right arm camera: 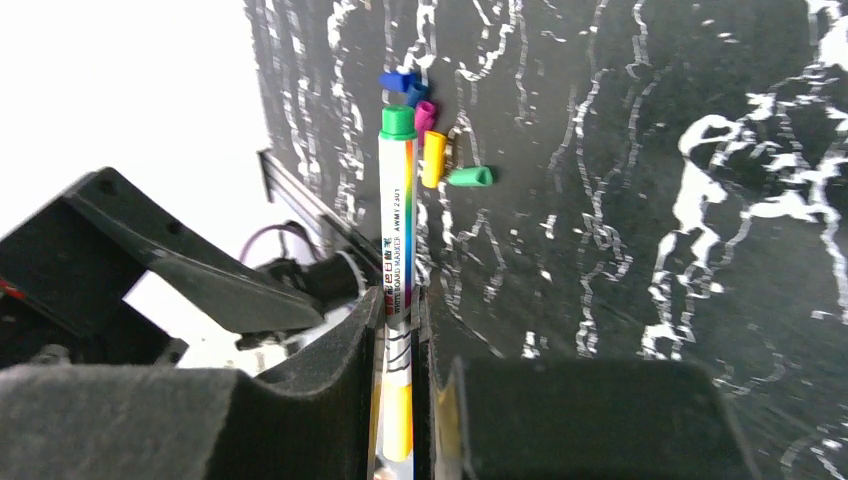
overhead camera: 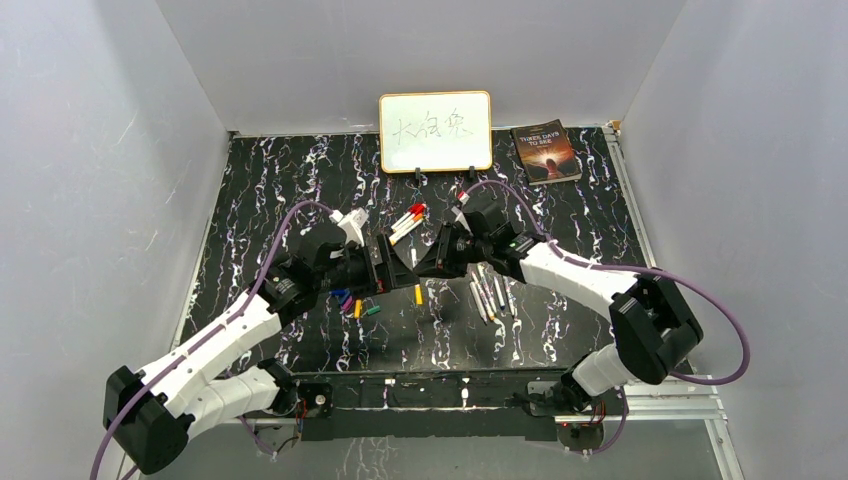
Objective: Open the pen caps
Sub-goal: Open the pen cap from the pen.
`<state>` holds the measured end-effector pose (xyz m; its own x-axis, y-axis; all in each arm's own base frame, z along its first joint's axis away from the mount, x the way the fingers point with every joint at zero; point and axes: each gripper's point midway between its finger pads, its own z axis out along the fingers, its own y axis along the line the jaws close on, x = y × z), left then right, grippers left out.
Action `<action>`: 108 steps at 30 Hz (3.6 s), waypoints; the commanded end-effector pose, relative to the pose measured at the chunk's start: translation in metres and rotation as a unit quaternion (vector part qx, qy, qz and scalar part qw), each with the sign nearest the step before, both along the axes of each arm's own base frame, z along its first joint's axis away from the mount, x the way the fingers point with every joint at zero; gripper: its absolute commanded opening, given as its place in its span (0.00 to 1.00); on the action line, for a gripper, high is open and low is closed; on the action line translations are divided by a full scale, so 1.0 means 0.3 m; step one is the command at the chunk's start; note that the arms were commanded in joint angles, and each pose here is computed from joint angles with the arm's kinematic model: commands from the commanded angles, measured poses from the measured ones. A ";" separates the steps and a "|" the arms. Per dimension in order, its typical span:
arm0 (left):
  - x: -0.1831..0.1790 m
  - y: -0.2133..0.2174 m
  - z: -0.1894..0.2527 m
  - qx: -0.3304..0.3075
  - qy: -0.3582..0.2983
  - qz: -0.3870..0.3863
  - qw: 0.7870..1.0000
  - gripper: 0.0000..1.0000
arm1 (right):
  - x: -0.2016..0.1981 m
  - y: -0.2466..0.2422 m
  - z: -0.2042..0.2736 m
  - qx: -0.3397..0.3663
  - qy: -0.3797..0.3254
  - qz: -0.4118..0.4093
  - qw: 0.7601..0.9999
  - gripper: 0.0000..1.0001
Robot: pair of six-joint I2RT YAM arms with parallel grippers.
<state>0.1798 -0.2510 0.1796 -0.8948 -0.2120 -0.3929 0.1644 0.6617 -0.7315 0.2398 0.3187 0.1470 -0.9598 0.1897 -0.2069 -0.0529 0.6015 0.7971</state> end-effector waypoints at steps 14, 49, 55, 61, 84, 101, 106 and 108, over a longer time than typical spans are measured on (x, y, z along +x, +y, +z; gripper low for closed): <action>0.001 -0.060 0.066 -0.094 -0.026 0.002 0.995 0.90 | 0.027 0.150 0.338 0.145 -0.062 -0.058 0.986 0.00; -0.034 -0.061 0.052 -0.100 -0.017 0.009 0.995 0.00 | -0.009 0.151 0.313 0.120 -0.046 -0.108 0.986 0.05; -0.036 -0.066 0.050 -0.099 -0.015 0.003 0.995 0.00 | -0.024 0.165 0.293 0.110 -0.038 -0.100 0.988 0.31; -0.032 -0.077 0.048 -0.096 -0.013 -0.003 0.995 0.00 | -0.051 0.225 0.289 0.103 -0.038 -0.082 0.991 0.32; -0.101 -0.067 0.006 -0.090 0.009 -0.033 0.995 0.00 | 0.005 0.223 0.254 0.044 -0.063 -0.085 0.993 0.00; -0.281 0.000 -0.099 -0.088 0.058 -0.083 0.991 0.00 | 0.512 -0.057 0.279 0.035 -0.074 -0.161 0.984 0.00; -0.287 0.025 -0.109 -0.071 0.058 -0.076 0.993 0.01 | 0.524 -0.067 0.285 0.012 -0.092 -0.124 0.988 0.00; -0.287 0.032 -0.119 -0.062 0.060 -0.072 0.994 0.01 | 0.510 -0.074 0.273 -0.014 -0.100 -0.097 0.990 0.00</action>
